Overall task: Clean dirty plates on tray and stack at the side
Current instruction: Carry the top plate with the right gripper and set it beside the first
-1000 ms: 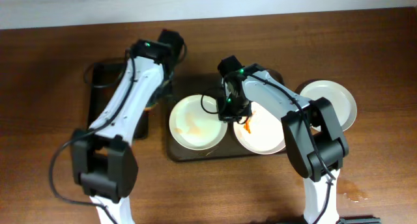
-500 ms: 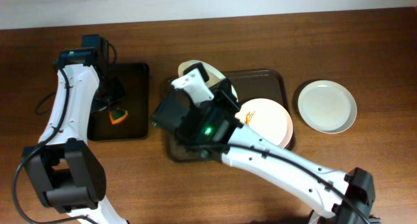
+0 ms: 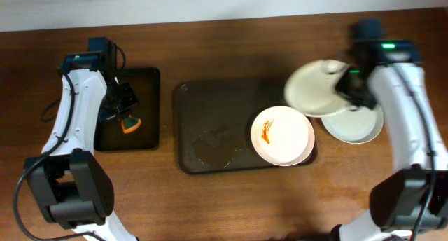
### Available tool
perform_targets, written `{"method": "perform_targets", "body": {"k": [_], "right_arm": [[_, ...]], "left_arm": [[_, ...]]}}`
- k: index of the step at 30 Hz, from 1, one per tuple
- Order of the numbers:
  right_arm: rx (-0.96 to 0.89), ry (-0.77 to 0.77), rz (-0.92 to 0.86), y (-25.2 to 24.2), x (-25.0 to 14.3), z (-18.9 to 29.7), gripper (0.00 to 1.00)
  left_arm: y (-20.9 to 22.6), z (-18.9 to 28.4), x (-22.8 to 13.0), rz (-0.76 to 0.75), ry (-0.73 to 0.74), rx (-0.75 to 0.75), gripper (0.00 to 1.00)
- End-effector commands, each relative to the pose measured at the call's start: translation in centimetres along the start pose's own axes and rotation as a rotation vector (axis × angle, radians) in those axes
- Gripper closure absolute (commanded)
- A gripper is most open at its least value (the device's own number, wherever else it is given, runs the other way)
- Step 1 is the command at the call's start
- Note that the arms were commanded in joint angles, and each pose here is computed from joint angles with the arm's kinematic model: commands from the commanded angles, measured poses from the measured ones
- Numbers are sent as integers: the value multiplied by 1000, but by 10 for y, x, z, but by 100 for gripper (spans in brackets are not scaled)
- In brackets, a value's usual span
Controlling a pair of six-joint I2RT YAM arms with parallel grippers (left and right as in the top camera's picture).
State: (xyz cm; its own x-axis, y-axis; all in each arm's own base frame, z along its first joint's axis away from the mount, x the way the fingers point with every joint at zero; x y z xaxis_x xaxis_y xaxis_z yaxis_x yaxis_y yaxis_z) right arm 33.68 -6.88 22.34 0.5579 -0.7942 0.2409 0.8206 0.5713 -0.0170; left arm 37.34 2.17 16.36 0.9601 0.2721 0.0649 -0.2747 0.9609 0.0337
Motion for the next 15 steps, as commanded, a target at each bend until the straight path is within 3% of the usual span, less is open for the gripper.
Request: {"method": "perform_targets", "body": {"k": [1, 4, 5, 6, 7, 8, 10, 15], "right_arm": [[-44, 63, -140, -61, 26, -21, 96], [-94, 57, -255, -102, 40, -65, 96], [-89, 56, -276, -109, 40, -80, 90], [-81, 62, -285, -111, 37, -89, 69], [-42, 83, -282, -106, 33, -94, 25], [81, 128, -192, -89, 29, -96, 2], [261, 203, -55, -63, 20, -85, 2], [282, 191, -13, -54, 14, -60, 2]], "left_arm": [[-1, 2, 1, -13, -12, -11, 100], [-1, 2, 1, -13, -12, -11, 100], [-1, 2, 1, -13, -12, -11, 100], [-1, 2, 1, -13, -12, -10, 100], [-1, 2, 1, -13, -12, -10, 100], [-1, 2, 1, -14, -12, -10, 100], [-1, 2, 1, -21, -12, -11, 100], [-1, 2, 1, -20, -12, -11, 100]]}}
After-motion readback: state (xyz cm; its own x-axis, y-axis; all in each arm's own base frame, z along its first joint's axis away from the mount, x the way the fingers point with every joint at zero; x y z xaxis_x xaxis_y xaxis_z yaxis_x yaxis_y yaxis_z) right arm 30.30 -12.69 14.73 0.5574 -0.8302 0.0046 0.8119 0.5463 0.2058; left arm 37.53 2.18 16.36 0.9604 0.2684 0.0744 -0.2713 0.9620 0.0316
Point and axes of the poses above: each gripper's point midway between its finger pads, its own z axis back along the fingers, its own y axis along the line the jaws close on, x = y × z, the point moved 5 cm from there along z, back along the fingers, and after that the axes turned 10 degrees about -z, right-handed, at the moved point
